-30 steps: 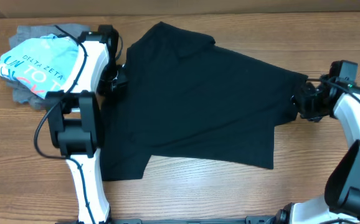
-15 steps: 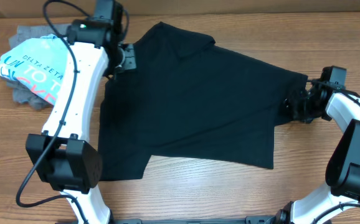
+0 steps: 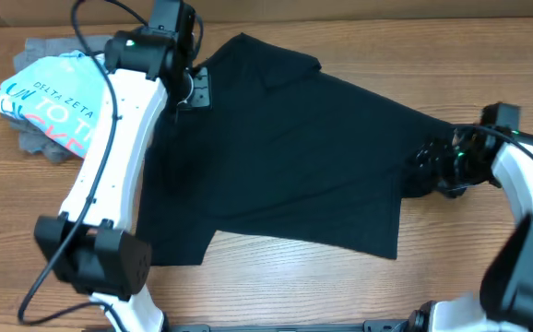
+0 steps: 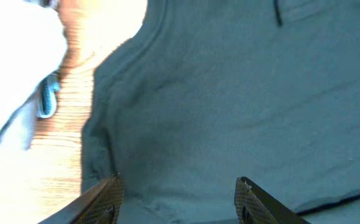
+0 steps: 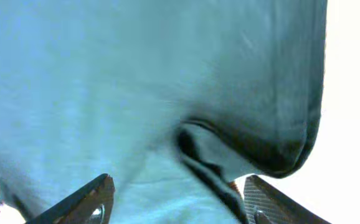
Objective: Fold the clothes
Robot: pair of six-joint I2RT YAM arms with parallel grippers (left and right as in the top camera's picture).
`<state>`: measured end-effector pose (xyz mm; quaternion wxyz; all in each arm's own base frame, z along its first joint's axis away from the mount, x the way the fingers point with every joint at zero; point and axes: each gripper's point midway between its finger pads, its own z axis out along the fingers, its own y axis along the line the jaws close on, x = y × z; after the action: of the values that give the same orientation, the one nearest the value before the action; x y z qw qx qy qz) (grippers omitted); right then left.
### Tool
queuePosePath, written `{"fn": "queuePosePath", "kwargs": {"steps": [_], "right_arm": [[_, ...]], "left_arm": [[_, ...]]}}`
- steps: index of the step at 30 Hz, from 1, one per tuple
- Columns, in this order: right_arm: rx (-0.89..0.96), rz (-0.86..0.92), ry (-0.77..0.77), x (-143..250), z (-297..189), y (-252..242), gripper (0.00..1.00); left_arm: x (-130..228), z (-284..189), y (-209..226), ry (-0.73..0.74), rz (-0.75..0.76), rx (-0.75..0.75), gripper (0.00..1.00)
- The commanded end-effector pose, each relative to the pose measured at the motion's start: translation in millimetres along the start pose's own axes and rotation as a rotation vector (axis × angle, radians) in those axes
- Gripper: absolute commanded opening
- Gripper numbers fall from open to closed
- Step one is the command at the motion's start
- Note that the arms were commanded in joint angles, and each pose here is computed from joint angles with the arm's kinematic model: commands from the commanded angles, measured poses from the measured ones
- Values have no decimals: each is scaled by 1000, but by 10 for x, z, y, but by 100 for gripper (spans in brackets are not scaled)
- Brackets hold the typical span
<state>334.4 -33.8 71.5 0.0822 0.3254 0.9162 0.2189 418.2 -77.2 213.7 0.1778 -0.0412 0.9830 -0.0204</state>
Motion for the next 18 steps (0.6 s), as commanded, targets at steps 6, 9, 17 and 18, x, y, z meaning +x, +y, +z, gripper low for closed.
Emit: {"fn": "queuePosePath", "kwargs": {"steps": [6, 9, 17, 18], "right_arm": [[105, 74, -267, -578, -105, -112, 41], [123, 100, -291, -746, 91, -199, 30], [109, 167, -314, -1016, 580, -348, 16], [115, 190, -313, -1022, 631, -383, 15]], "left_arm": [[93, -427, 122, -48, 23, -22, 60], [159, -425, 141, -21, 25, -30, 60], [190, -425, 149, -8, 25, -33, 60], [190, -425, 149, -8, 24, -33, 61]]}}
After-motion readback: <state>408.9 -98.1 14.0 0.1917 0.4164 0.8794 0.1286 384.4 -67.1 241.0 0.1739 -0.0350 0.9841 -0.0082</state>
